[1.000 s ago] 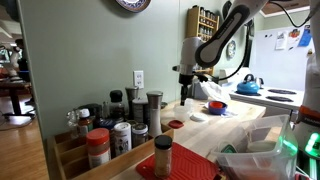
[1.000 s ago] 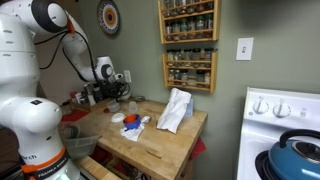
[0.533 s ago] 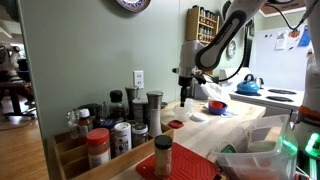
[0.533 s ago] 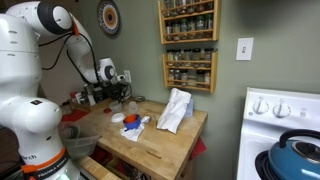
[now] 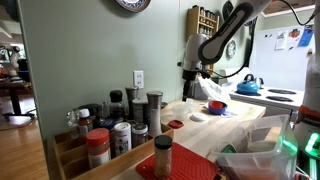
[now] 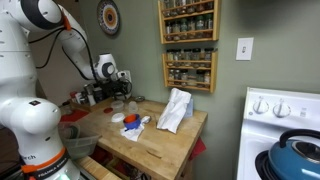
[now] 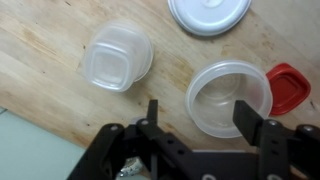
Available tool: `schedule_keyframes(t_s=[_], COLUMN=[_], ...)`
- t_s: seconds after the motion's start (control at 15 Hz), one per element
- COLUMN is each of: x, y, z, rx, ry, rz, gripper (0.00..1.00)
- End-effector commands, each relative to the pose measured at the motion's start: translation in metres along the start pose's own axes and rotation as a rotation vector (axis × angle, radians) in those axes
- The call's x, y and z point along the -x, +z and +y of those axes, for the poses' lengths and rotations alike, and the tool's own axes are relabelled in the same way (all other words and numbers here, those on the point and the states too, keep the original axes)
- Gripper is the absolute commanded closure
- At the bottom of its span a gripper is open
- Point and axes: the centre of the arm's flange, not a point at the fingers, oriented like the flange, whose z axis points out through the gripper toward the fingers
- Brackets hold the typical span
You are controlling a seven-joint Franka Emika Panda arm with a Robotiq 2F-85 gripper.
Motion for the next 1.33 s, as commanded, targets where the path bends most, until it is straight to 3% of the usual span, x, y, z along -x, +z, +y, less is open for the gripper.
schedule_keyframes(t_s=[0.0,0.07,0.13,0.33,0.8,1.27], x=[0.003,0.004,0.008,0.025,0.056,0.071], y=[-0.002,-0.003,0.001,0.004,0.024,0.058], z=[0.0,-0.001,0.0,-0.001,-0.012,-0.011], rx=[0.001,0.001,-0.019,-0.071,-0.217,-0.174], ry=[0.0,0.0,0.042,0.126,0.205,0.248], rz=[0.0,0.0,-0.035,-0.136,-0.287,-0.278], gripper=[0.19,0.18,0.05,0.0,0.0,0.0])
